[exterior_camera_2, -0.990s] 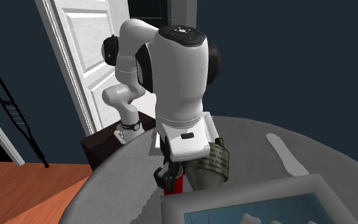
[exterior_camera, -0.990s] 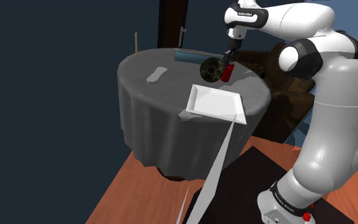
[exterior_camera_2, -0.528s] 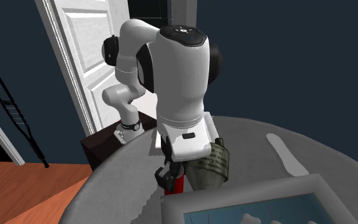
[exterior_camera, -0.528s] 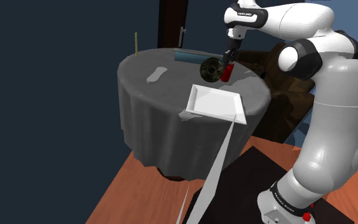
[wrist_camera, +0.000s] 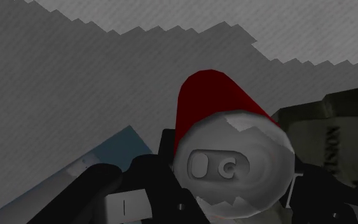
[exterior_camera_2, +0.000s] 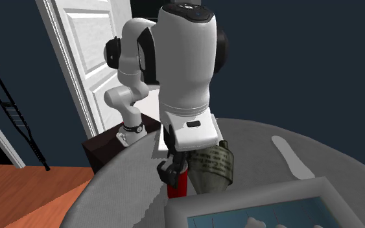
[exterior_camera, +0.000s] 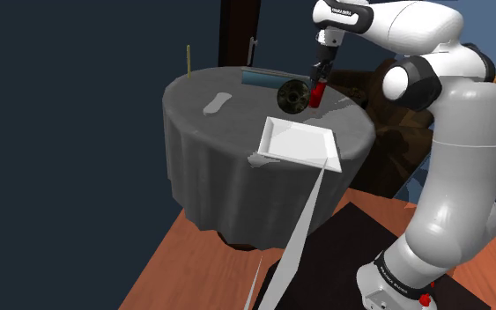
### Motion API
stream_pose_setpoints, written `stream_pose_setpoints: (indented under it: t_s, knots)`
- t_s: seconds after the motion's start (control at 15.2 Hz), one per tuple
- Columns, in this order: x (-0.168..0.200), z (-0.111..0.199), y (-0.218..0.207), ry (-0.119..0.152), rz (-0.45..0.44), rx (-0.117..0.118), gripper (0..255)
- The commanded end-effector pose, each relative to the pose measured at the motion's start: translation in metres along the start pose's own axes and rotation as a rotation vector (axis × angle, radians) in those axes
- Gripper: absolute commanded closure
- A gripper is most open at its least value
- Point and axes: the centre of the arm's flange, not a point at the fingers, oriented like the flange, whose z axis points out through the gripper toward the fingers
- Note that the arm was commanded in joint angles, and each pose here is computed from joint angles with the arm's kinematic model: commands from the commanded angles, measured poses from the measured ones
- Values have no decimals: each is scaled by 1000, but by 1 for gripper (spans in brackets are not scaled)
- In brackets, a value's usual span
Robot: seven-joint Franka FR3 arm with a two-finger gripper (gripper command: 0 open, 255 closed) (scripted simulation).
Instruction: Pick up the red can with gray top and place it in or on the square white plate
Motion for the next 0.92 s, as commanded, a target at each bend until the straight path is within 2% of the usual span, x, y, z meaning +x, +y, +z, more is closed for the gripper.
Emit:
stream_pose_setpoints:
  t_s: [0.0, 0.66, 0.86]
  knots:
    - [-2, -11, 0, 0, 0, 0, 255]
    - [-4, -59, -1, 0, 0, 0, 255]
    - [-19, -61, -38, 0, 0, 0, 255]
